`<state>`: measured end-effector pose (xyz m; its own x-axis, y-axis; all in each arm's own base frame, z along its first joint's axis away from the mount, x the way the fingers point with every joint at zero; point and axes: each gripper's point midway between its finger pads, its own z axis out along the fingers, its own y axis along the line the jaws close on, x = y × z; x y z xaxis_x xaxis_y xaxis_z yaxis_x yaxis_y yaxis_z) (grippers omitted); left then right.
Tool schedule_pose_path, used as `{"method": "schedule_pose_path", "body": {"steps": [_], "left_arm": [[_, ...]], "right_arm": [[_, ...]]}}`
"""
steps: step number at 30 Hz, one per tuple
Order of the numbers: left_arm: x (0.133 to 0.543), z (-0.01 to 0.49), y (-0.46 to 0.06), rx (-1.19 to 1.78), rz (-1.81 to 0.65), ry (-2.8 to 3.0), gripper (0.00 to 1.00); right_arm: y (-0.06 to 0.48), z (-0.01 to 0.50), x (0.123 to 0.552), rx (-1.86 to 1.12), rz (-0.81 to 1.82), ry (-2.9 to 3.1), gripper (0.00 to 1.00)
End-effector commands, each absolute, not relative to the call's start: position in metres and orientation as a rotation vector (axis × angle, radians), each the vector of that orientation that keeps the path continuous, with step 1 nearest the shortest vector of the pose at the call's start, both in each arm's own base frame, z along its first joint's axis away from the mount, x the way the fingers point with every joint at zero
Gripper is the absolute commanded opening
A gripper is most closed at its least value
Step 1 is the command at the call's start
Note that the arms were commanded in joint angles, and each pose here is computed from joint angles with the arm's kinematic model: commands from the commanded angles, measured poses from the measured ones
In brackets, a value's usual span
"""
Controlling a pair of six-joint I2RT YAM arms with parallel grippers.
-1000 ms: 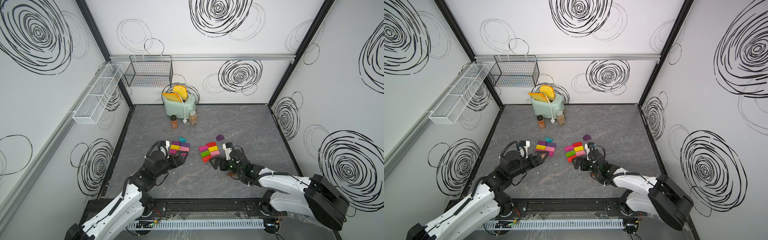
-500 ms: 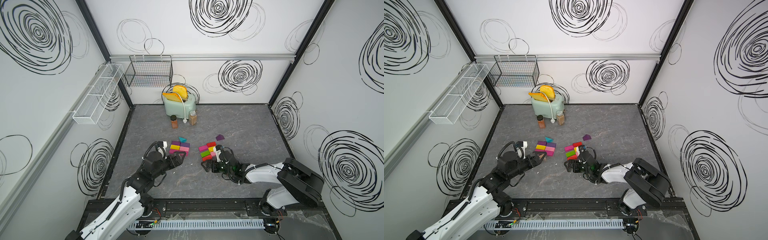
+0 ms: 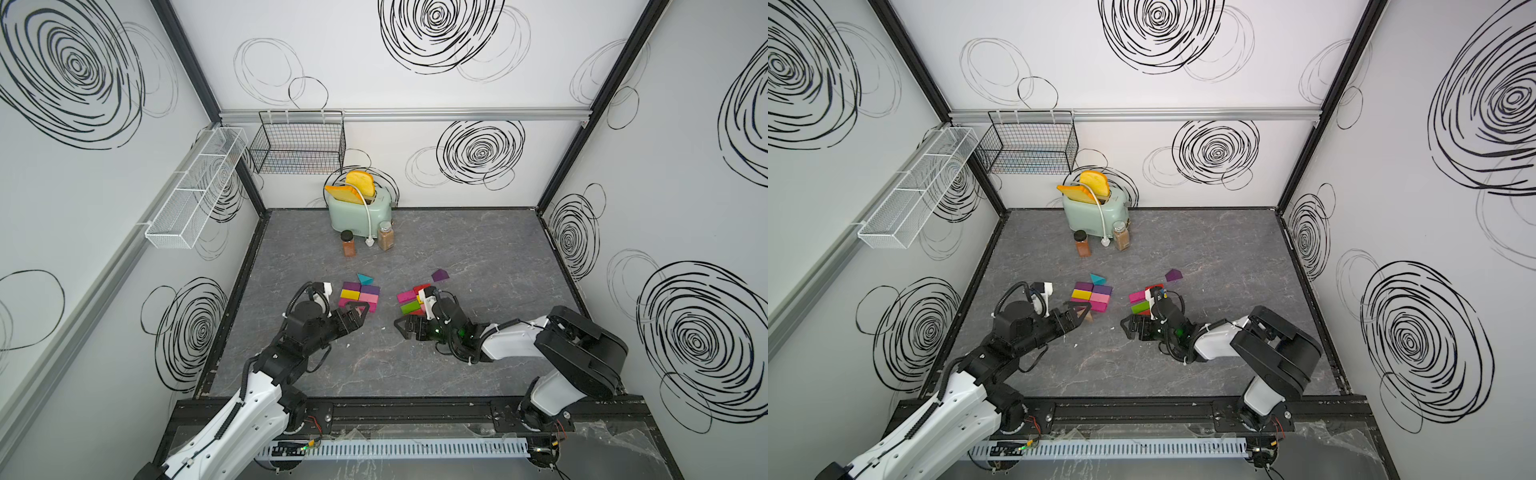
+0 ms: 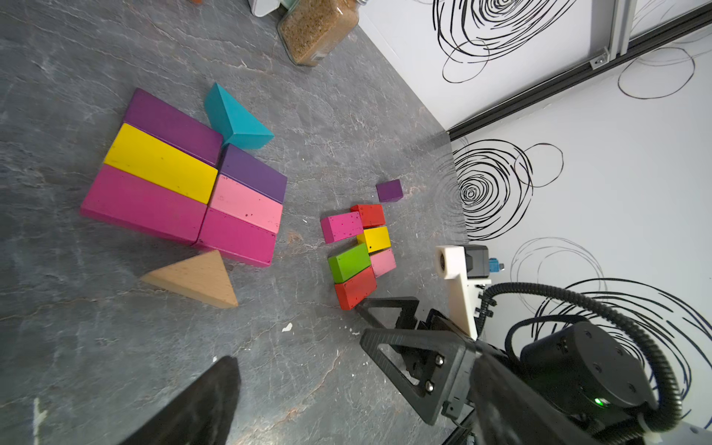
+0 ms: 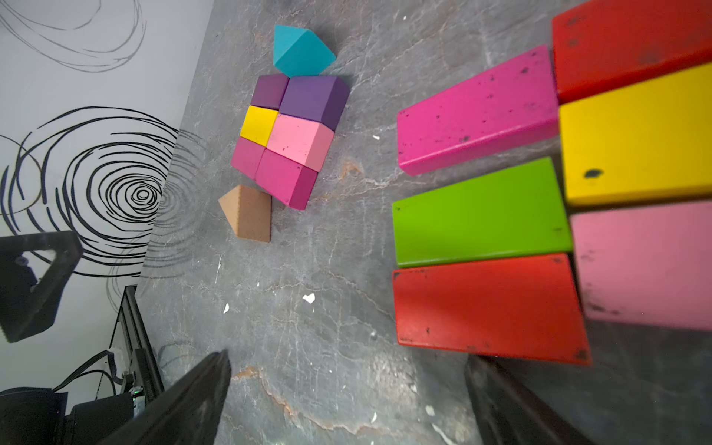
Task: Assemble a piece of candy with building blocks
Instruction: Assemble the building block at the center of the board.
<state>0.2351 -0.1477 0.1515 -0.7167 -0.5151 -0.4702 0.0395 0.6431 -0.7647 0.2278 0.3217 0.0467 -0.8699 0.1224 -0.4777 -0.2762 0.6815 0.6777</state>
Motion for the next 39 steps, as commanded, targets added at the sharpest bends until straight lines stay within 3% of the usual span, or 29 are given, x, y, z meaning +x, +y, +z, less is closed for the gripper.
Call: {"method": "schedule_pose_path", "body": {"steps": [1,39], "left_arm": [[0.237,0.158,-0.146,-0.346,-1.038,2.135,0.98],[0.239,0.164,-0.145,-0.347,-1.049,2.113,0.98]], "right_arm": [[0.316,0.027,0.224,-0.075,1.048,2.481,0.99],[0.307,0.022,0.239,-0.038,0.944,2.469,0.99]]}}
